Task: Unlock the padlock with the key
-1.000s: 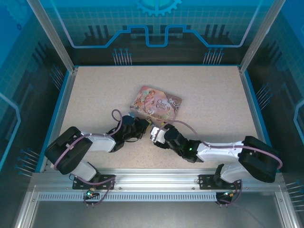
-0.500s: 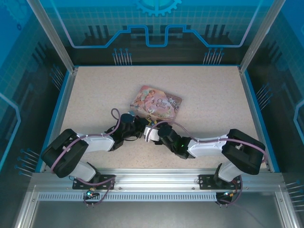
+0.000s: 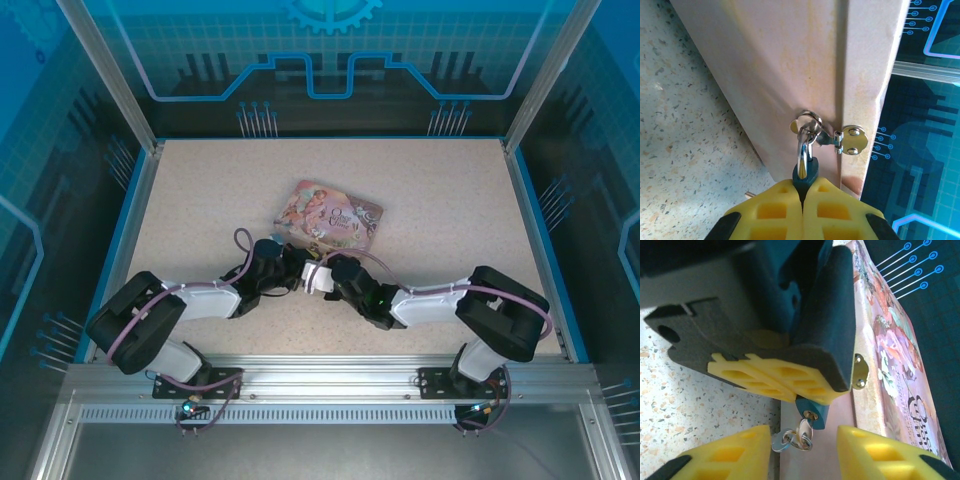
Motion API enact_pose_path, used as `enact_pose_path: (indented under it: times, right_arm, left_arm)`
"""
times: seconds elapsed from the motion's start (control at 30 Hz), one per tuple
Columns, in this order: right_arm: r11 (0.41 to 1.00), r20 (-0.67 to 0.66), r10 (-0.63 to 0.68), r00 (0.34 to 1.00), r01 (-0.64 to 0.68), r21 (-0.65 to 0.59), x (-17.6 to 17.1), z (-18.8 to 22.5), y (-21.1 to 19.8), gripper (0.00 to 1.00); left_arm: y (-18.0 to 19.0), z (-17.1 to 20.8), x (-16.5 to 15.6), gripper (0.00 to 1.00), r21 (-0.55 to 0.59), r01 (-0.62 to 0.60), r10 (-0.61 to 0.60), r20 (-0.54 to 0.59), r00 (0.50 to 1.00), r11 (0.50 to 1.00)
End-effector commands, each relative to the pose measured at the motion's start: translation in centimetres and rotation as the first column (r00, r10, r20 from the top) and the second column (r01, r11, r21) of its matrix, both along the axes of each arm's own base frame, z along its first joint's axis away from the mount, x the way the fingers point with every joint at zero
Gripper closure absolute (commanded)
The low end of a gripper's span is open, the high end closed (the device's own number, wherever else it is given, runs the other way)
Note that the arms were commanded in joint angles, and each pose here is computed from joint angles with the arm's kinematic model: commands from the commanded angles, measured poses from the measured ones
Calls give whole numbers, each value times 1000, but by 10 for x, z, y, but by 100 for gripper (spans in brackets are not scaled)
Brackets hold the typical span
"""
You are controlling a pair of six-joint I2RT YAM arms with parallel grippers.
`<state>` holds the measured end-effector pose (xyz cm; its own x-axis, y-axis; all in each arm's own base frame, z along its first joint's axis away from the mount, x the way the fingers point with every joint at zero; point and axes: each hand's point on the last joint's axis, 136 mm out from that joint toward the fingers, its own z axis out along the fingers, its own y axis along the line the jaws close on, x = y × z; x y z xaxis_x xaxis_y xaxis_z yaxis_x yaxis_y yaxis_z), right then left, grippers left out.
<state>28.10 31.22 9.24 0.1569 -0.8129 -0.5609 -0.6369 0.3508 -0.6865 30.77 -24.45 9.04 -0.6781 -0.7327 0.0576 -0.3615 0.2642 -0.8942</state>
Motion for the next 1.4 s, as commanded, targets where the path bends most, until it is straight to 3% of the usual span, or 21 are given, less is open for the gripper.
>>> enact_pose_path:
  times: [0.0,0.43,0.63,0.83,1.17,1.37]
  right_arm:
    - [999,12,-15,1000,14,46,10,11,7,65]
    - [996,2,-77,997,77,35,22,-2,3,84]
    - [993,-7,-107,994,107,58,25,-1,0,100]
    - [978,-96,-149,984,161,135,23,-1,0,100]
    - [892,-339,-171,925,292,345,12,4,9,100]
    - [880,-395,-144,907,300,367,6,1,15,100]
  left_arm:
    - [-6,36,11,100,-82,4,3,90,996,997]
    - [-6,35,11,100,-84,1,7,85,996,996]
    - [-6,34,11,100,-85,-1,8,83,996,996]
    - [-6,34,11,100,-87,-3,11,85,996,996]
    - [-8,26,11,100,-88,-4,10,78,997,996]
    - [-8,20,11,100,-76,-9,14,74,997,997]
